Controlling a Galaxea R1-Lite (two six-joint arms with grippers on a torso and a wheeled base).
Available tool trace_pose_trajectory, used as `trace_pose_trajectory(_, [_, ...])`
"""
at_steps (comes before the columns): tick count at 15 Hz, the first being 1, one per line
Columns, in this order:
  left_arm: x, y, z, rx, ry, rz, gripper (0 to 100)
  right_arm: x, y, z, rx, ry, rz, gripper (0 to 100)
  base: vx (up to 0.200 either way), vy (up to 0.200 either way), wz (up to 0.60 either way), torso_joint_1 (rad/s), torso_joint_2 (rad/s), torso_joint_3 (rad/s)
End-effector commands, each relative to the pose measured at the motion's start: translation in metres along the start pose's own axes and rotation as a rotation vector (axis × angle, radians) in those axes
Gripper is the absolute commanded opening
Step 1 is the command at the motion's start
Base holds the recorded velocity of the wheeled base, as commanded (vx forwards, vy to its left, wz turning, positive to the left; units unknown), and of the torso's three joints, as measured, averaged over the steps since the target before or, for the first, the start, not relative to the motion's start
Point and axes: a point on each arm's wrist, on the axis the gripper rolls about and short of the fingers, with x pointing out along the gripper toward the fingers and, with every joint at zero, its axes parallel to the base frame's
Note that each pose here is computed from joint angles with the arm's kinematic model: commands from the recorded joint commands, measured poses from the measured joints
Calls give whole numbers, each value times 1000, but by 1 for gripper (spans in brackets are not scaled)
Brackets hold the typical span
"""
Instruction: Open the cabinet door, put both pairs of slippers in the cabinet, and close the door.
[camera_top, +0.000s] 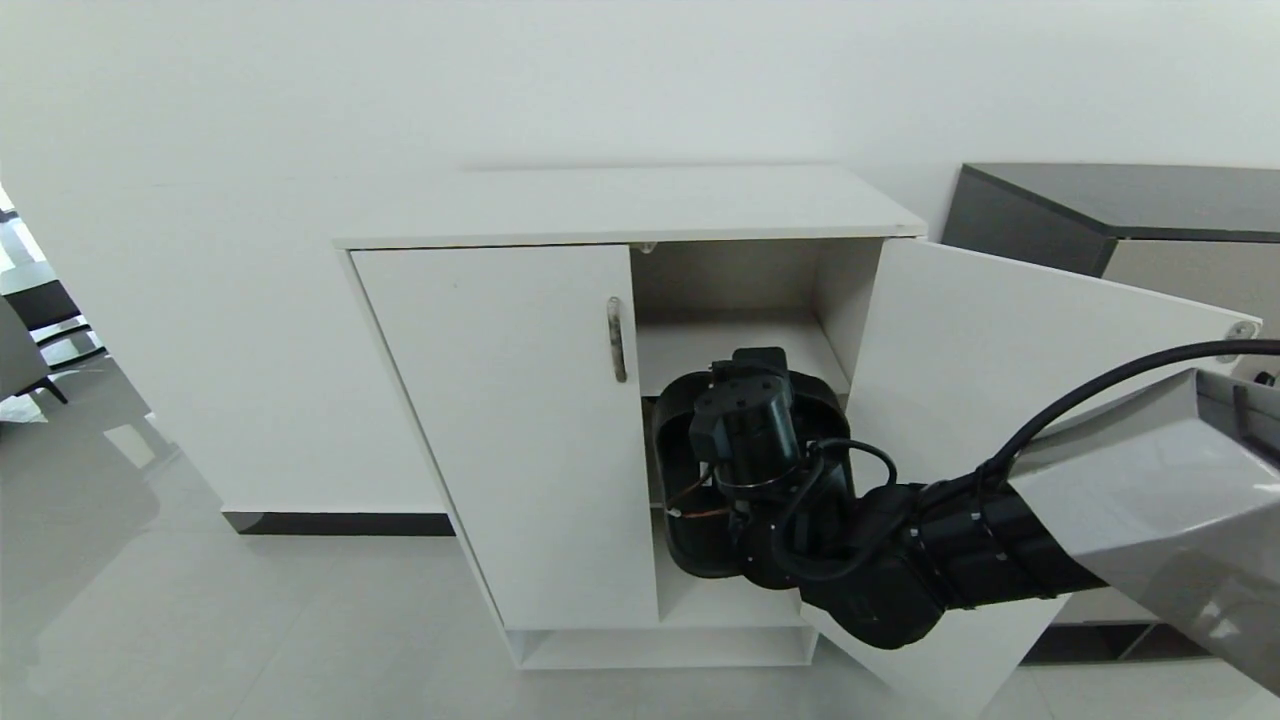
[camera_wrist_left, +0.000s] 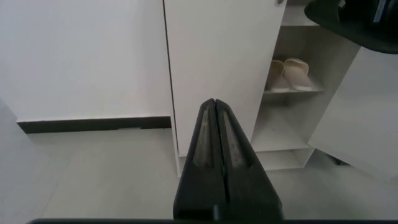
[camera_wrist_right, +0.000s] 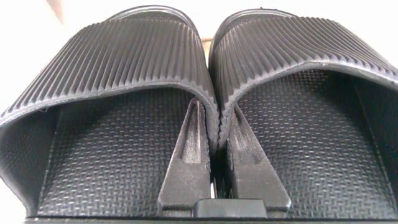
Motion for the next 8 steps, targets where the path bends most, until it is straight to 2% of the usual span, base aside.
trace_pose_trajectory(1, [0,0,0,7,1,-1,0,1,-3,3,-4,-3,-5,0,0,0,0,0,0,0])
trace_pose_trajectory(3, [0,0,0,4,1,0,0,2,-3,4,5,-7,12,0,0,0,0,0,0,0])
trace_pose_trajectory(8, [0,0,0,4,1,-1,0,6,-5,6,12,-10,38,0,200,0,0,0,2,3])
